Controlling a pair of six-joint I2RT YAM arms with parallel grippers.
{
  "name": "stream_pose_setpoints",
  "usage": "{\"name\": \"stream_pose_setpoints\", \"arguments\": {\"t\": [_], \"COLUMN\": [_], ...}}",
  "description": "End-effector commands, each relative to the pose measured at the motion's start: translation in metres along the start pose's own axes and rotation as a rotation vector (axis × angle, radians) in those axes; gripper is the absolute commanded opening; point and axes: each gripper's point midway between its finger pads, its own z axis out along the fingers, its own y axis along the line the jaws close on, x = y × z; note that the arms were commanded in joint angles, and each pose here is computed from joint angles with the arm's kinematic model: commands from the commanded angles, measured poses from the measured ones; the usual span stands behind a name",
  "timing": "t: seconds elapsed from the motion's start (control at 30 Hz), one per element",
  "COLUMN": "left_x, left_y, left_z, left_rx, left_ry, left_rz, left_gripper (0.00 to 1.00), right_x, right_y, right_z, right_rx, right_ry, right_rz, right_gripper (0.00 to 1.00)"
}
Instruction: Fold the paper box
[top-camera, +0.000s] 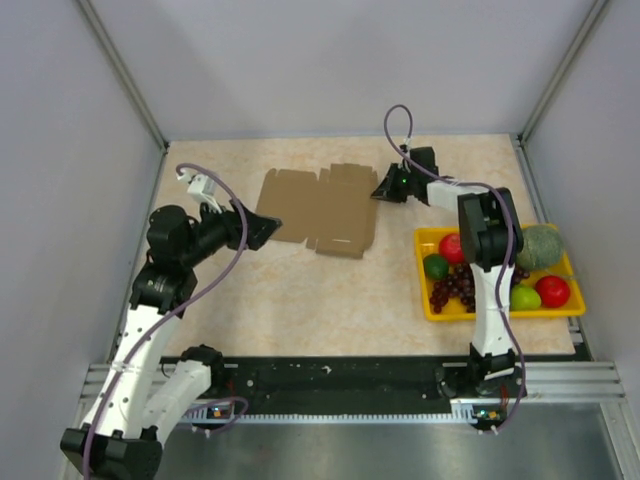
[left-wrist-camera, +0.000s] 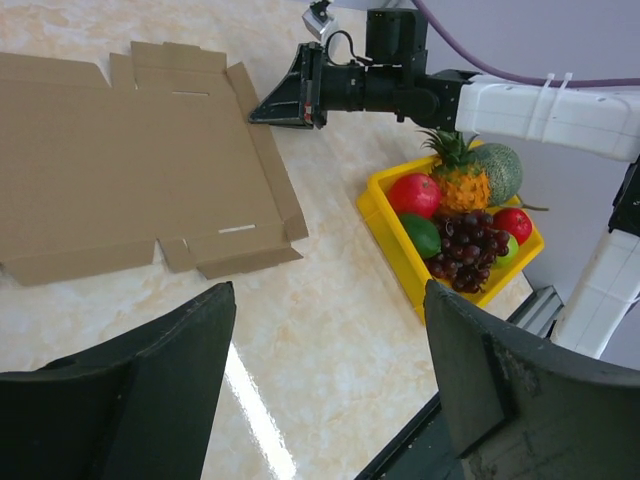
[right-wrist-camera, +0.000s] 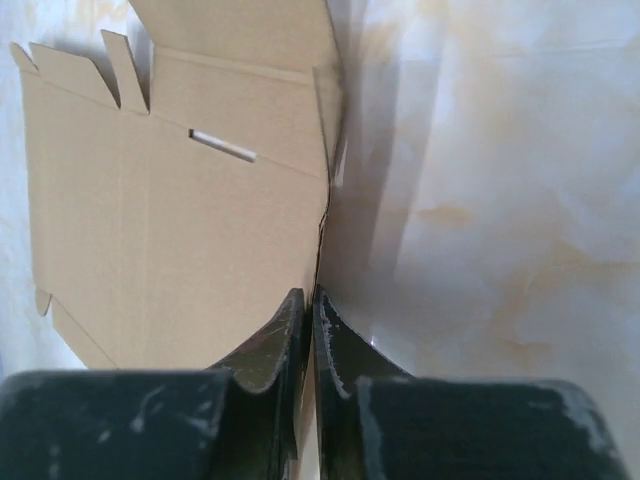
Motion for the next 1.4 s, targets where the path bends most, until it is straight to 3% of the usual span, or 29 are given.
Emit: {"name": "stream_pose_setpoints", "arguments": {"t": [0.0,0.23,0.37,0.57,0.8,0.93,1.17,1.27,1.3,1.37], "left_x": [0.002,0.029,0.012,-0.021,-0.03,-0.006,0.025,0.03,0.032,0.032], "left_y": [-0.017,-0.035,-0.042,-0.05,-0.047,-0.051,-0.049,-0.052,-0.055,-0.057], "left_z": [0.008,0.055,0.079,0.101,0.109,0.105,0.111,0.11,0.109,0.108], "left_rx": [0.077,0.119,0.144,0.151,0.185,0.324,0.43,0.466,0.485,0.499], "left_ry": [0.015,0.204,0.206,0.205,0.285,0.345,0.425,0.441,0.446,0.441], "left_rz": [0.052,0.205,0.192,0.278,0.466,0.555,0.516,0.497,0.49,0.492], "left_gripper": [0.77,0.71,0.79,0.89,0.84,0.83,0.79,0.61,0.49,0.35], "right_x": [-0.027,-0.02,0.0,0.04,0.072,0.086,0.103,0.108,0.109,0.109], "right_y": [0.037,0.099,0.125,0.151,0.181,0.193,0.211,0.215,0.215,0.215], "right_z": [-0.017,-0.086,-0.139,-0.189,-0.24,-0.257,-0.276,-0.283,-0.282,-0.281], "right_rx": [-0.155,-0.344,-0.434,-0.585,-0.73,-0.777,-0.858,-0.887,-0.886,-0.882], "right_ry": [-0.101,-0.039,-0.021,0.018,0.023,0.024,0.037,0.041,0.044,0.046], "right_rz": [-0.095,-0.333,-0.479,-0.529,-0.61,-0.645,-0.697,-0.713,-0.711,-0.708], "right_gripper": [0.0,0.0,0.0,0.0,0.0,0.0,0.0,0.0,0.0,0.0]}}
